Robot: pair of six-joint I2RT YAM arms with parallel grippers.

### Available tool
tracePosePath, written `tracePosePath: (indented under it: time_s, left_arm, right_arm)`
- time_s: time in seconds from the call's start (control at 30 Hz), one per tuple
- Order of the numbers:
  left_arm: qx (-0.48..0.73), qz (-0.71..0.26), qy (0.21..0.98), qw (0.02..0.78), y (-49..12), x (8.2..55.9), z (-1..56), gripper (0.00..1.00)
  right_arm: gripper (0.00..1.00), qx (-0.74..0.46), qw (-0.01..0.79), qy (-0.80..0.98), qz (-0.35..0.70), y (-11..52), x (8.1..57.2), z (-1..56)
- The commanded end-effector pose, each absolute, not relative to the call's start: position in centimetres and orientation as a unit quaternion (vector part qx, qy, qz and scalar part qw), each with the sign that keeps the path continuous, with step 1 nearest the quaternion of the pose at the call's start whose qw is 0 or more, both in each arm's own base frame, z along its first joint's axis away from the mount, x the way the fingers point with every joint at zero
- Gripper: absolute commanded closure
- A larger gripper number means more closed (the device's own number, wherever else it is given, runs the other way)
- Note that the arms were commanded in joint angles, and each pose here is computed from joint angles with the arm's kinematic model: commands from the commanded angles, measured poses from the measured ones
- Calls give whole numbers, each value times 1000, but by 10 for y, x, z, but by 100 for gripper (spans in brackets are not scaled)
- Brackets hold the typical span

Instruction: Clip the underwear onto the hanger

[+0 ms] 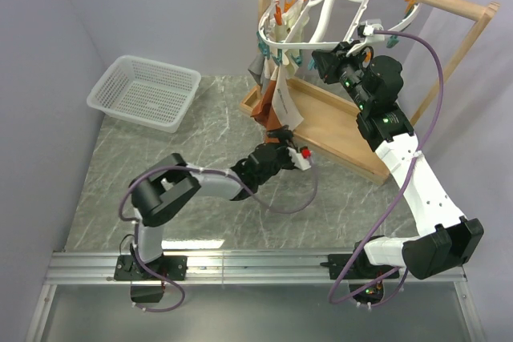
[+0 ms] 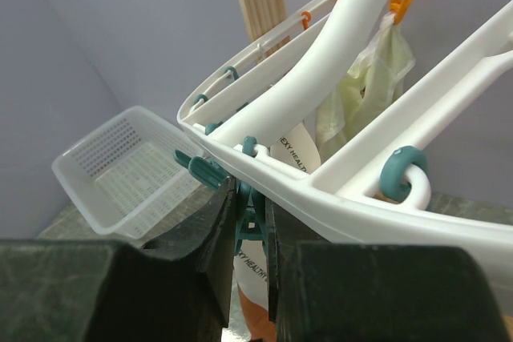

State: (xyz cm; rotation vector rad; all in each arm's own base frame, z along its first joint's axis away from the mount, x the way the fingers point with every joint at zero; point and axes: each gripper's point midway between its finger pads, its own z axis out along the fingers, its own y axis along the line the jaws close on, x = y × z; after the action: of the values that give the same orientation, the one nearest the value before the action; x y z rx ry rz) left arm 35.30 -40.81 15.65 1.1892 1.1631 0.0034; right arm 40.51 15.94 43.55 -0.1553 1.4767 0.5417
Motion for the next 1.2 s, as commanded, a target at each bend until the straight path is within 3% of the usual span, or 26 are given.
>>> tracePosePath:
  time_s: [0.0,0.33,0.87,1.03,1.13,1.17]
  left_arm:
    - [431,65,544,717,-407,384,189,16]
    - [396,200,551,707,-427,424,158,11]
    - [398,289,589,641,-410,464,126,8]
    - [397,308,598,624,-399,474,123,10]
    - [382,300,593,642,-399,475,137,18]
    - [381,296,591,647,-398,472,142,27]
  right_arm:
    - [100,-83,697,661,263,170,402,436]
    - [100,-80,695,662,268,172,402,436]
    - [100,-81,699,659,264,170,400,438]
    - [100,-82,700,658,266,170,400,439]
    - [100,-84,701,657,265,171,400,440]
    - [100,-84,701,657,265,170,400,440]
